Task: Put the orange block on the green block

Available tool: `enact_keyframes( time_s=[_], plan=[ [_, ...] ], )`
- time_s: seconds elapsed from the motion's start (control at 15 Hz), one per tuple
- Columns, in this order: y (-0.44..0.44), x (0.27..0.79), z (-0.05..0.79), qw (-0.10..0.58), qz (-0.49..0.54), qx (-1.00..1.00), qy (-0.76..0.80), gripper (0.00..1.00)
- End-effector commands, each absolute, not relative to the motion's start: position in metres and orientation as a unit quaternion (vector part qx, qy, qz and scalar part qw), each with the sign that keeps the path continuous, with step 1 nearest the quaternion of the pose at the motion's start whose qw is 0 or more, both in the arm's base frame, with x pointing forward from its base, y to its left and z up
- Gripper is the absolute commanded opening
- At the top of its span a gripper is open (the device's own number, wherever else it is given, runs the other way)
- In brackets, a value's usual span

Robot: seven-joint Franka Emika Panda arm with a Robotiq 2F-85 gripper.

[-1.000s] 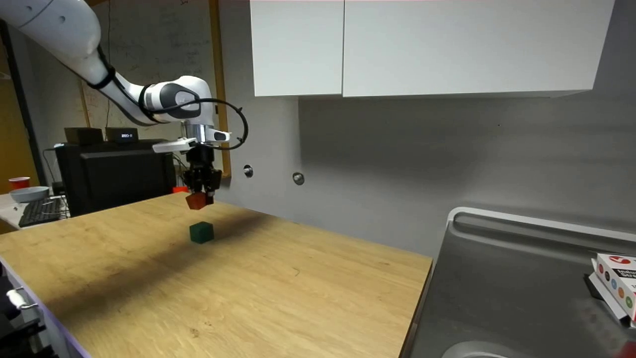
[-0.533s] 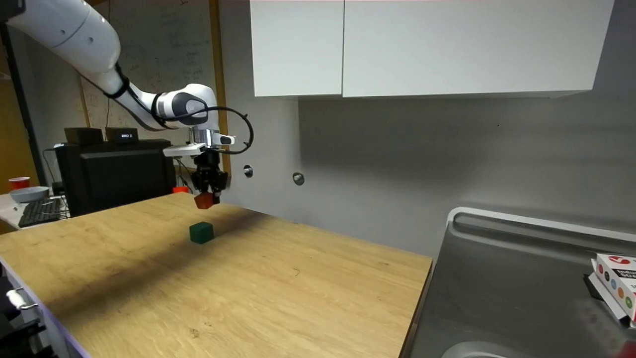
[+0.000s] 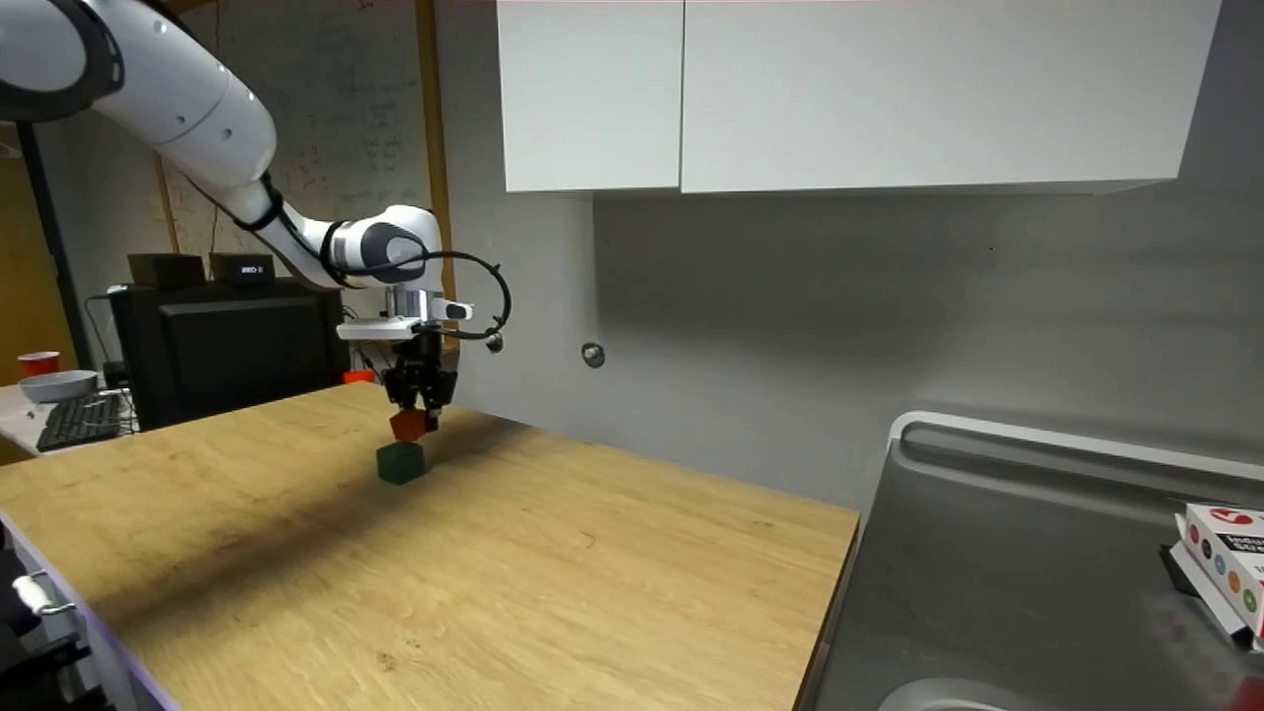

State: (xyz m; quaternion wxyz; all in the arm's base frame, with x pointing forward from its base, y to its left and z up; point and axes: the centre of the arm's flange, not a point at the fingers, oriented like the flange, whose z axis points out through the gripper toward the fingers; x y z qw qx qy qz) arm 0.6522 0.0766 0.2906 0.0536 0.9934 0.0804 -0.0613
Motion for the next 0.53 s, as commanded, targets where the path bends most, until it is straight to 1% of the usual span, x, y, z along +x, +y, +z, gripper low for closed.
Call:
enact_keyframes(
  time_s=[0.0, 0.47],
  plan=[
    [0.0750, 0.6641, 0.2883, 0.038, -0.069, 0.993, 0.092, 0.19],
    [0.0664, 0.6583, 0.2848, 0.024, -0.074, 0.993, 0.089, 0.19]
  ],
)
